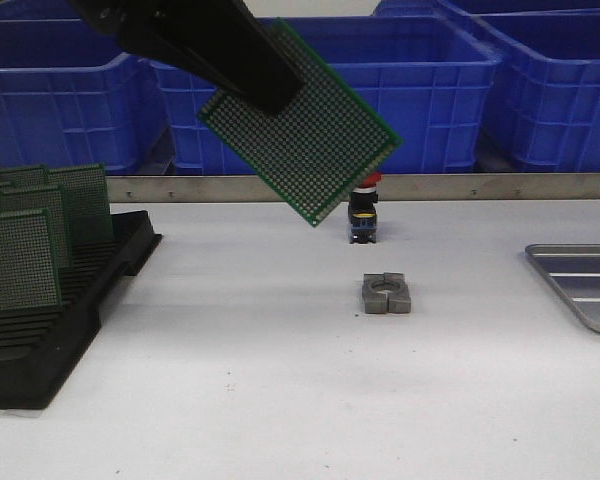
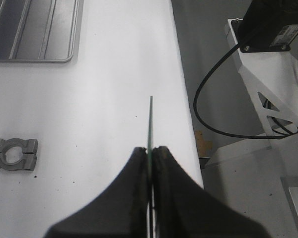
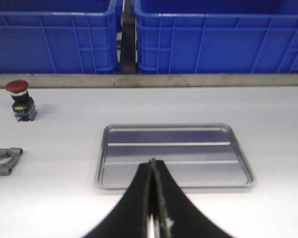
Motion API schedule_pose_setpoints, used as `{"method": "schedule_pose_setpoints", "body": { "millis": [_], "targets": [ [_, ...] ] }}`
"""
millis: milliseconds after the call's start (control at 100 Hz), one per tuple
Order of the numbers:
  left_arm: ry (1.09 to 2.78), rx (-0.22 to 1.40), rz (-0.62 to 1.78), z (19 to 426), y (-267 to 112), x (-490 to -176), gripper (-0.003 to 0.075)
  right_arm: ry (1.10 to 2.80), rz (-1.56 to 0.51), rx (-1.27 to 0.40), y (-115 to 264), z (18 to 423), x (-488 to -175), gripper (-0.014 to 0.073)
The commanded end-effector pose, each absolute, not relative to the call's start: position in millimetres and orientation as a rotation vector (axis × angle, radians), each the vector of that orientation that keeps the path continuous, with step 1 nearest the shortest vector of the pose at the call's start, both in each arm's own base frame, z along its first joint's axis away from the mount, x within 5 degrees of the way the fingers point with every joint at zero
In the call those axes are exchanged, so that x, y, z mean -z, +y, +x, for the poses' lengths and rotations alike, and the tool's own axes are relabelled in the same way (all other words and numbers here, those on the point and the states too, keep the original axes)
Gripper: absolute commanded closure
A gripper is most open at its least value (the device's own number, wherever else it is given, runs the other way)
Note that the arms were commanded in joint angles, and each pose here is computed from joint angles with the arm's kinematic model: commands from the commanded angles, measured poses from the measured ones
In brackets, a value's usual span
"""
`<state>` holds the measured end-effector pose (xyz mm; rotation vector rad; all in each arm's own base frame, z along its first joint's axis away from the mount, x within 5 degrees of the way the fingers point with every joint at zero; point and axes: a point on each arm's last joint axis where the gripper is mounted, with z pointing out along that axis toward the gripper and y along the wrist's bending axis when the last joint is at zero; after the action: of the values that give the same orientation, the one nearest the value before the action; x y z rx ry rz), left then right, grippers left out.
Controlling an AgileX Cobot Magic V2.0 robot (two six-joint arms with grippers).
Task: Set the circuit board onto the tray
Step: 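Bring the right gripper to the held board and grasp its edge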
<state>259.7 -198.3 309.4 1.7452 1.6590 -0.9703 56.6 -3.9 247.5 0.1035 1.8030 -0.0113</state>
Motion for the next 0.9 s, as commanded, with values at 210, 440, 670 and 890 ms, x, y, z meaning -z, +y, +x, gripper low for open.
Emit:
{"method": "schedule_pose_setpoints", "body": {
  "millis": [210,440,670,890],
  "targets": [
    [1.570,1.048,1.727,247.8,-200.3,-334.7,0.0740,2.034,0.167,-0.119,0.5,90.4,-284.5,0.0653],
    [1.570,1.048,1.727,247.8,-200.3,-334.7,0.0741,2.134,0.045,-0.242,11.0,127.2,-295.0,0.0434],
    [1.570,1.048,1.727,247.8,-200.3,-334.7,0.0741,2.104,-0.262,-0.488,38.6,154.2,-307.0,0.0122],
    [1.570,1.048,1.727,247.8,-200.3,-334.7,0.0741,1.926,-0.793,-0.505,70.5,168.3,-307.1,0.0128]
  ]
}}
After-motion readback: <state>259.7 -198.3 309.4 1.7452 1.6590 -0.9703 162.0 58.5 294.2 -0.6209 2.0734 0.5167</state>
